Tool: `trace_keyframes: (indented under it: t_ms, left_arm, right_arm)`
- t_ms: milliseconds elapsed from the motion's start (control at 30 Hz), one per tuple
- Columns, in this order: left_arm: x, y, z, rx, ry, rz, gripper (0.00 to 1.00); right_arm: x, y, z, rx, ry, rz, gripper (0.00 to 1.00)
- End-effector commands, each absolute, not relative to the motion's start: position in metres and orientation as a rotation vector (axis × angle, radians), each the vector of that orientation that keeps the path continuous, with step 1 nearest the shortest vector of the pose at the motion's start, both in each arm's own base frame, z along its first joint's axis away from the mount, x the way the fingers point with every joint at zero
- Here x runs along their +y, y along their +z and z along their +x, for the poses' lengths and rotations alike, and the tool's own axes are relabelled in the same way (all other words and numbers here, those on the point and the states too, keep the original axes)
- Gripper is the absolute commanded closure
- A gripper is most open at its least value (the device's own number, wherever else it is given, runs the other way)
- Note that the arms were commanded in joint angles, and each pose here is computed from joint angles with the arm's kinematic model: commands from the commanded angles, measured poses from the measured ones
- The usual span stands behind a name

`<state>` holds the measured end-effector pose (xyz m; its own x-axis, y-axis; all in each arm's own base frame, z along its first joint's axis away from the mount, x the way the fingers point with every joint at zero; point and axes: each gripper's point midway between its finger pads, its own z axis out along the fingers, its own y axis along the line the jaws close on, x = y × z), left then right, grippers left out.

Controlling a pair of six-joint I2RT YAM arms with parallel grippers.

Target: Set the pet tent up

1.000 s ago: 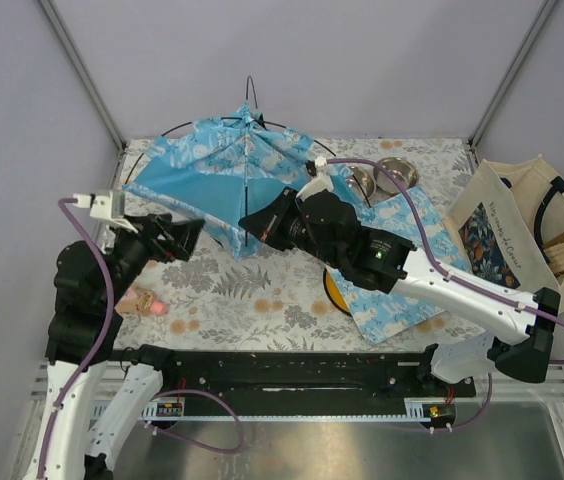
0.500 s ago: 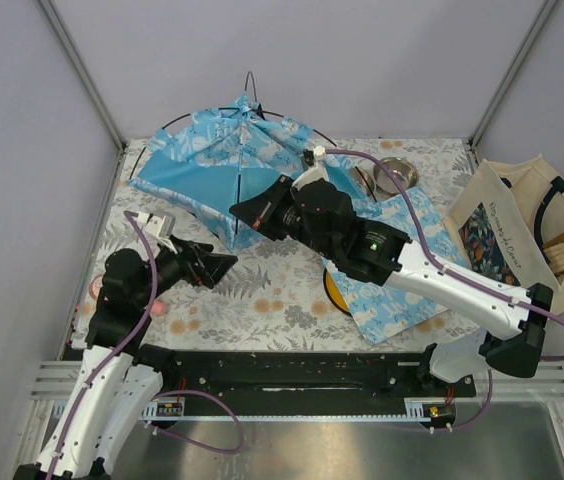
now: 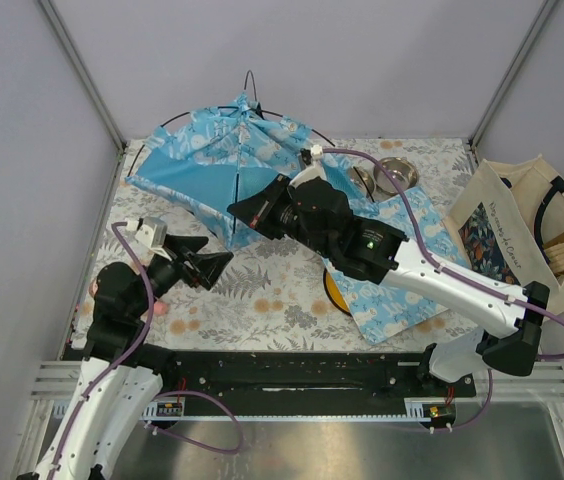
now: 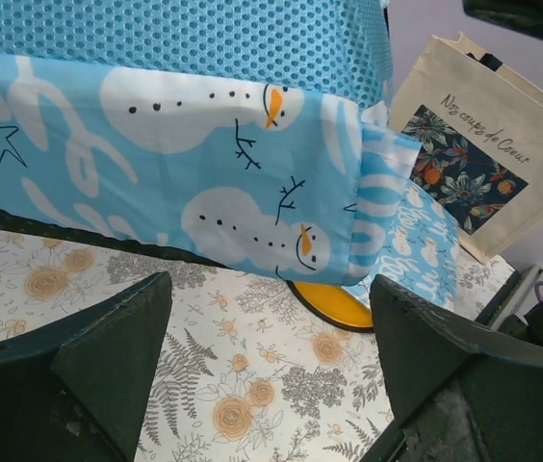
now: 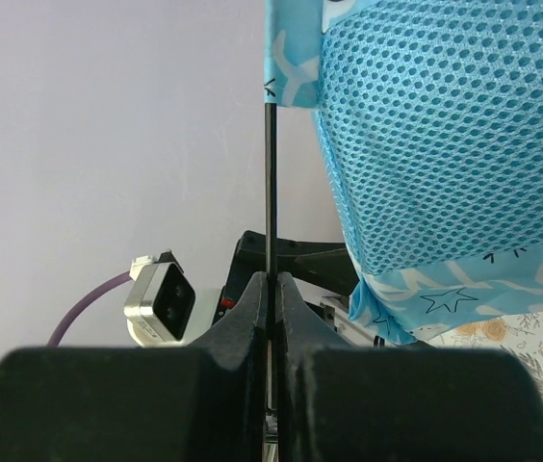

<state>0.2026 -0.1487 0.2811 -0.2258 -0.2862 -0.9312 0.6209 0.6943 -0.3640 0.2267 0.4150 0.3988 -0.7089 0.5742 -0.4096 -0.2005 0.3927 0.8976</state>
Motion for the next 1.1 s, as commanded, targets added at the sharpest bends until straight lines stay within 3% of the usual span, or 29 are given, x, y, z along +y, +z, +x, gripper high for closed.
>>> trace_keyframes:
  t_ms: [0,367,633,800,933,1067]
  left_arm:
    - [-0.145,0.298,0.214,1.484,-0.788,0.274,0.14]
    - [-0.158,0.308,0.221,1.451,-0.759,0.356,0.13]
    - [-0.153,0.29,0.244,1.531,-0.694,0.279,0.28]
    - [-0.161,0.298,0.246,1.505,-0.734,0.287,0.47]
    - [-0.165,0.297,0.243,1.52,-0.742,0.311,0.68]
    - [-0.168,0.292,0.233,1.55,-0.764,0.351,1.0]
  right_arm:
    - [0.4,0.396,0.262,1.887,1.268,0.455,1.0]
    - [0.412,0.383,0.262,1.931,1.285,0.473,1.0]
    - [0.414,0.381,0.261,1.939,1.295,0.473,1.0]
    - [0.415,0.377,0.261,1.947,1.297,0.479,1.0]
    - [0.415,0.377,0.262,1.943,1.291,0.476,1.0]
    - [0.414,0.376,0.269,1.922,1.259,0.458,1.0]
